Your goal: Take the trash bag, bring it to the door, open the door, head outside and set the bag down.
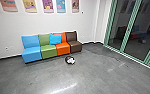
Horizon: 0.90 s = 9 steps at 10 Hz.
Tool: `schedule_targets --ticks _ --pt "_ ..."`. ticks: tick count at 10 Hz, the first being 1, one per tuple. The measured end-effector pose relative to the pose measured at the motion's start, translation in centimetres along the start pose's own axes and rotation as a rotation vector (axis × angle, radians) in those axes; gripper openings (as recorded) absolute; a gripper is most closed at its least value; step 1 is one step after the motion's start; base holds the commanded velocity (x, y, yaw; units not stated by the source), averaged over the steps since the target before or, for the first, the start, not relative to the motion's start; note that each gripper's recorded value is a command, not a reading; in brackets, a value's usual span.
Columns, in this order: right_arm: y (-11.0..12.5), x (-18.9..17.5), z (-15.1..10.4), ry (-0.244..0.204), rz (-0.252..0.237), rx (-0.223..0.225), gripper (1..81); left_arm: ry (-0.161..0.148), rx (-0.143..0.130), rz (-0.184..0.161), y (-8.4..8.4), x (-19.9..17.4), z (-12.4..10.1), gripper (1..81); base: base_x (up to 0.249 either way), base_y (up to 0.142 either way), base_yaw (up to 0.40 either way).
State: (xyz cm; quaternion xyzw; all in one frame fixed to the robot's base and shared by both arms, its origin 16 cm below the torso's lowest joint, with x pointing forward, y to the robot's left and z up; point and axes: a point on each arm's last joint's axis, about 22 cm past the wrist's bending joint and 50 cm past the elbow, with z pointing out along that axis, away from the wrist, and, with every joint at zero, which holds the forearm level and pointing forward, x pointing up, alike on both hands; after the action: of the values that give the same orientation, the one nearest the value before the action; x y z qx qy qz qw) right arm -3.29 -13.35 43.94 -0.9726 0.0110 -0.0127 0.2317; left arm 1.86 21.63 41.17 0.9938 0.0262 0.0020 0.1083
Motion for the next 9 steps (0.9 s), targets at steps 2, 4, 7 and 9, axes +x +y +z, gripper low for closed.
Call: schedule_targets --ticks 2,4,7,9 --pt "0.13 0.01 0.00 0.000 0.000 -0.003 81.1 0.001 0.001 0.000 -0.06 0.03 -0.01 81.1 0.190 0.000 0.000" --pt "0.20 0.00 -0.02 0.000 0.000 -0.005 81.1 -0.001 -0.001 0.000 0.14 -0.15 0.03 81.1 0.191 0.000 0.000" --pt "-0.05 -0.06 0.09 -0.001 0.000 -0.002 81.1 0.001 -0.002 0.000 0.18 0.02 0.03 81.1 0.191 0.000 0.000" --pt "-0.01 -0.01 0.09 0.000 0.000 -0.003 81.1 0.001 -0.002 0.000 0.18 0.01 0.03 81.1 0.191 0.000 0.000"
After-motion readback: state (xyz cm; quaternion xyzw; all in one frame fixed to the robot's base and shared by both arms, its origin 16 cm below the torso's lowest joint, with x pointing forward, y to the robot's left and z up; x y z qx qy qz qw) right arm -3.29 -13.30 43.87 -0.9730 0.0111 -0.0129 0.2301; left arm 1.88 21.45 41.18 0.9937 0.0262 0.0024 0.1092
